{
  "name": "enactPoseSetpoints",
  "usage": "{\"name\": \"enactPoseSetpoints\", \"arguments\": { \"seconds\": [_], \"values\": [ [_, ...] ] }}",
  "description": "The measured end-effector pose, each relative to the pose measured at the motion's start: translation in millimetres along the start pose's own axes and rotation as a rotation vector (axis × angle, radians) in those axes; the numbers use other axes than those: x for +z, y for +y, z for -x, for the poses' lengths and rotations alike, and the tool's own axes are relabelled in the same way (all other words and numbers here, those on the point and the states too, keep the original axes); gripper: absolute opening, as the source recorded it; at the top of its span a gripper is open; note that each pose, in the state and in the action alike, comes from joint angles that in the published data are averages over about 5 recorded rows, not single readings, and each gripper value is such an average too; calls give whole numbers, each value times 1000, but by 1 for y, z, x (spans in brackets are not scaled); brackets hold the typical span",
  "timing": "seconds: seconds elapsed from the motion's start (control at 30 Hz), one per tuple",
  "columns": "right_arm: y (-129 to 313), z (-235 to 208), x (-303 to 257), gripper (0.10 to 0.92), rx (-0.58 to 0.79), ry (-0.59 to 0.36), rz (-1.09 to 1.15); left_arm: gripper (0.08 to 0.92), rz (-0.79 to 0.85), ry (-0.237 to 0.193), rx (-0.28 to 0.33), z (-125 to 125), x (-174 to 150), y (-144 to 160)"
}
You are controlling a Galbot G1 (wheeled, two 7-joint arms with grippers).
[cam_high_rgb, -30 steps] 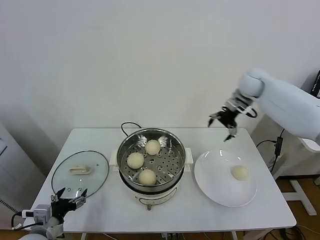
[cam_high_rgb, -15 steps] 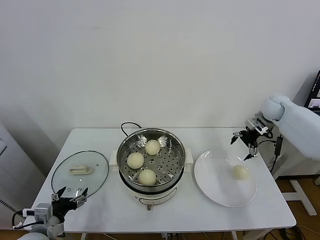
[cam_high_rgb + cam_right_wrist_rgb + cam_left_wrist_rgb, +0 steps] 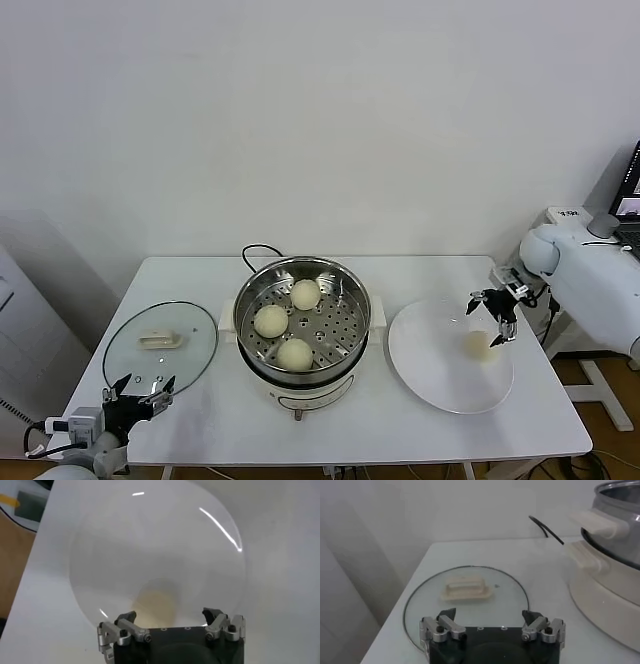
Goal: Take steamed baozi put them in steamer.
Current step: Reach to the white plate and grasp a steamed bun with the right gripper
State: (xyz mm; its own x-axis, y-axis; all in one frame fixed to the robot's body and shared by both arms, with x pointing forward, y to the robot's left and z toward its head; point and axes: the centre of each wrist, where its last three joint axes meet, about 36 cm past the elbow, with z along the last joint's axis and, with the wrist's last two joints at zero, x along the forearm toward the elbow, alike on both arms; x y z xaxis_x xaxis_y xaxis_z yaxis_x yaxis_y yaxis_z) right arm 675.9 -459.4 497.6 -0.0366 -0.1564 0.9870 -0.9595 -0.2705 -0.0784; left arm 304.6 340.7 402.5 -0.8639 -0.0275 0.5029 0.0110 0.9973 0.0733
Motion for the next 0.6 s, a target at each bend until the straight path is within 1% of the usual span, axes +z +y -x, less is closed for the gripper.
{"name": "enactPoseSetpoints", "arguments": {
  "seconds": [0.2, 0.3, 0.43, 0.6],
  "values": [
    [5, 20, 1, 823, -14, 5, 22, 823, 1, 4, -2, 0, 2, 0],
    [7, 27, 1, 800, -21, 11, 32, 823, 1, 6, -2, 0, 3, 0],
    [9, 34, 3, 710, -24, 18, 45, 823, 1, 7, -2, 0, 3, 0],
    [11, 36, 8, 566, -15, 23, 71, 823, 1, 7, -2, 0, 4, 0]
  ]
}}
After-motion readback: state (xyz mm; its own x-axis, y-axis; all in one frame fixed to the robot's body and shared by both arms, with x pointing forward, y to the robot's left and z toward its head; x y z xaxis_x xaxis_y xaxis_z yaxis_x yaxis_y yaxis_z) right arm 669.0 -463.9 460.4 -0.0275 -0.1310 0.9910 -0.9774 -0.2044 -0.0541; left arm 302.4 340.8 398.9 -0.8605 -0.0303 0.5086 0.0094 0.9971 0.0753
